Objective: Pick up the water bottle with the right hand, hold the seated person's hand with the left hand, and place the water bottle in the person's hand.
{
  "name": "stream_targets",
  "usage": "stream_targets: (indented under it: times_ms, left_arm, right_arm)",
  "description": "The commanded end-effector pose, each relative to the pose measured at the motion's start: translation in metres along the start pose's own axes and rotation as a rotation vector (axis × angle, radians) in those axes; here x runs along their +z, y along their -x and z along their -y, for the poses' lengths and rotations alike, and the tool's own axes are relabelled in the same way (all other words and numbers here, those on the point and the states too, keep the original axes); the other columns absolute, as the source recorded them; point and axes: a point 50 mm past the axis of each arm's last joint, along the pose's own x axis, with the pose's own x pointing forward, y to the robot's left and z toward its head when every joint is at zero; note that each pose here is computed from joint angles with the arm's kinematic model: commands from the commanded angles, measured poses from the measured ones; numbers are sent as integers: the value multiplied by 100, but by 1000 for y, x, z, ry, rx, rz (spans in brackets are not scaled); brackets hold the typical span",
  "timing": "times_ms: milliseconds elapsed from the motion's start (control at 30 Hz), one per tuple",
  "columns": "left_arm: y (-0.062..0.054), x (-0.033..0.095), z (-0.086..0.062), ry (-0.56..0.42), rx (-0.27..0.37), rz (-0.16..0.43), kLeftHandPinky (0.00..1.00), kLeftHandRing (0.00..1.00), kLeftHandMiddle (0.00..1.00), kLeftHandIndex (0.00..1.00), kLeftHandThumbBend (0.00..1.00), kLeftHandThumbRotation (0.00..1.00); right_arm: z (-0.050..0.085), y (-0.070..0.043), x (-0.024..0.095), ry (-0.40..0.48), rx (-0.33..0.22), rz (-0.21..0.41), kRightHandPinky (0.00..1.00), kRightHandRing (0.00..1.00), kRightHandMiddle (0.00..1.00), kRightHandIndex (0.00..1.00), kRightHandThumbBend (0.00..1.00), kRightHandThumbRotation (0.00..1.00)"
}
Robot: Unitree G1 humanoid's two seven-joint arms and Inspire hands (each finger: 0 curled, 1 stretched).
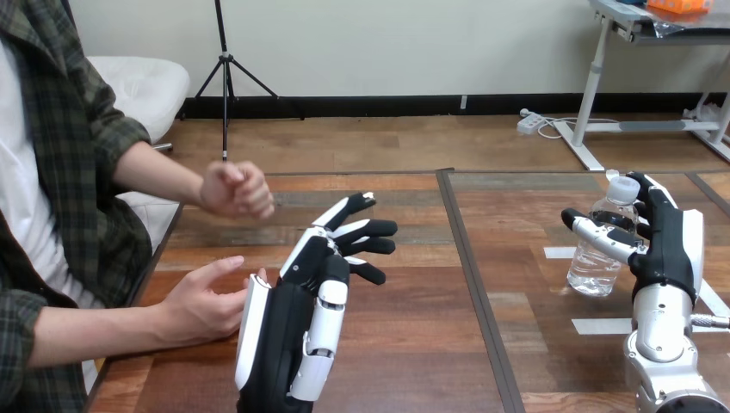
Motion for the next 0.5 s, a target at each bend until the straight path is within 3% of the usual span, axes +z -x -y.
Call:
stream_targets:
  times_ms: [0,467]
  left_arm:
    - [-14,9,4,15,19,80,51,66,71,80,17,100]
    - [-12,9,5,16,20,79,51,67,72,81,17,100]
  right_arm:
    - [-2,-17,38,-4,3,107,85,88,87,84,72,0]
    - [-6,-17,41,-6,24,113,79,85,86,84,72,0]
